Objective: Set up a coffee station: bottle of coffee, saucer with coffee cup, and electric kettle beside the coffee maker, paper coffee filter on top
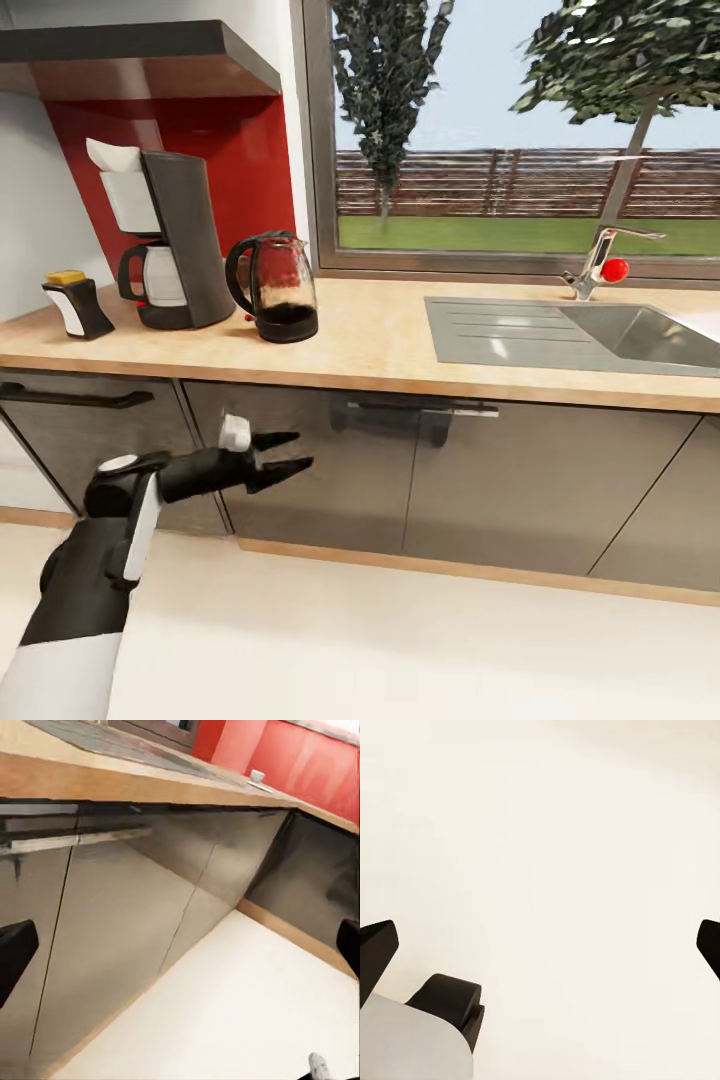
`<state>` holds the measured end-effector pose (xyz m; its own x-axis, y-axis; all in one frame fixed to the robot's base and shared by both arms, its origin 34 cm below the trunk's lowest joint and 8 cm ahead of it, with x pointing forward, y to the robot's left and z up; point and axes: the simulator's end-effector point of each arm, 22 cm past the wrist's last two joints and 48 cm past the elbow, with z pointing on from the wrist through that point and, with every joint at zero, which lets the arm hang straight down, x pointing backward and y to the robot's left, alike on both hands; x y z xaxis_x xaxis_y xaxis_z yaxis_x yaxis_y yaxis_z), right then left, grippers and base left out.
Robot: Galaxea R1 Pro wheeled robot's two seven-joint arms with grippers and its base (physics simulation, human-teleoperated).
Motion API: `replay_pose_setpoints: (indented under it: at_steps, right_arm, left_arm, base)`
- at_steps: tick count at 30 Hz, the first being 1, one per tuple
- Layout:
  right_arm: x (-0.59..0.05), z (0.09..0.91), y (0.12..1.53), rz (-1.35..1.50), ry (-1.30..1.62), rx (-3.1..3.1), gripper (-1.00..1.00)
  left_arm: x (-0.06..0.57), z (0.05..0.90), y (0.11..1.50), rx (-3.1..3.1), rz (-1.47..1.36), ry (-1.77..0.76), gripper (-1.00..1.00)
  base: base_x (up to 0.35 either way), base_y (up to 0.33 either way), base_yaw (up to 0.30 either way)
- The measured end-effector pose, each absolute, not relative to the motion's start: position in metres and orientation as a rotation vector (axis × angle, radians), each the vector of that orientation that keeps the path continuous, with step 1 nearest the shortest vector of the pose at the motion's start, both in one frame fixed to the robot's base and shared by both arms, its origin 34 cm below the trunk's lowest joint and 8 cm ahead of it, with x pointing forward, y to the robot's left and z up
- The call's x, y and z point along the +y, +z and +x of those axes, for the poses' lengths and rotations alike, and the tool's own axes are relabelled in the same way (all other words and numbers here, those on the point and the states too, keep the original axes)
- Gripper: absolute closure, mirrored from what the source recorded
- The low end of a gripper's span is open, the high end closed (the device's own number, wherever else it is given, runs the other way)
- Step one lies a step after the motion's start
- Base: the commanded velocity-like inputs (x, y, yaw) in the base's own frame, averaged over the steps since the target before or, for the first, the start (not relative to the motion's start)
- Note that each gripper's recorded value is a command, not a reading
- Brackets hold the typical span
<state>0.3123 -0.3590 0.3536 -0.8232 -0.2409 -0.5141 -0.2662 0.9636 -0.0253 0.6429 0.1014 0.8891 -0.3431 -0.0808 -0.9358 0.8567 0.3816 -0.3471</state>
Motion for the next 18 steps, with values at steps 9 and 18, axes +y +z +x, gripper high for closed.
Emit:
replay_pose_setpoints:
  at_steps: [9,18]
  right_arm:
    - [-0.36,0.313,0.354,-0.358,0.062,2.575,-1.0]
    - [-0.36,0.313,0.354,-0.356,0.061,2.575,-1.0]
  left_arm:
    - [0.17,0.566,0.722,1.764,0.485,-1.289,-1.0]
    - [0.218,0.465,0.56,1.958,0.275,-1.332,-1.0]
  base:
    - [0.0,0.0,0.0]
    - [0.0,0.0,0.0]
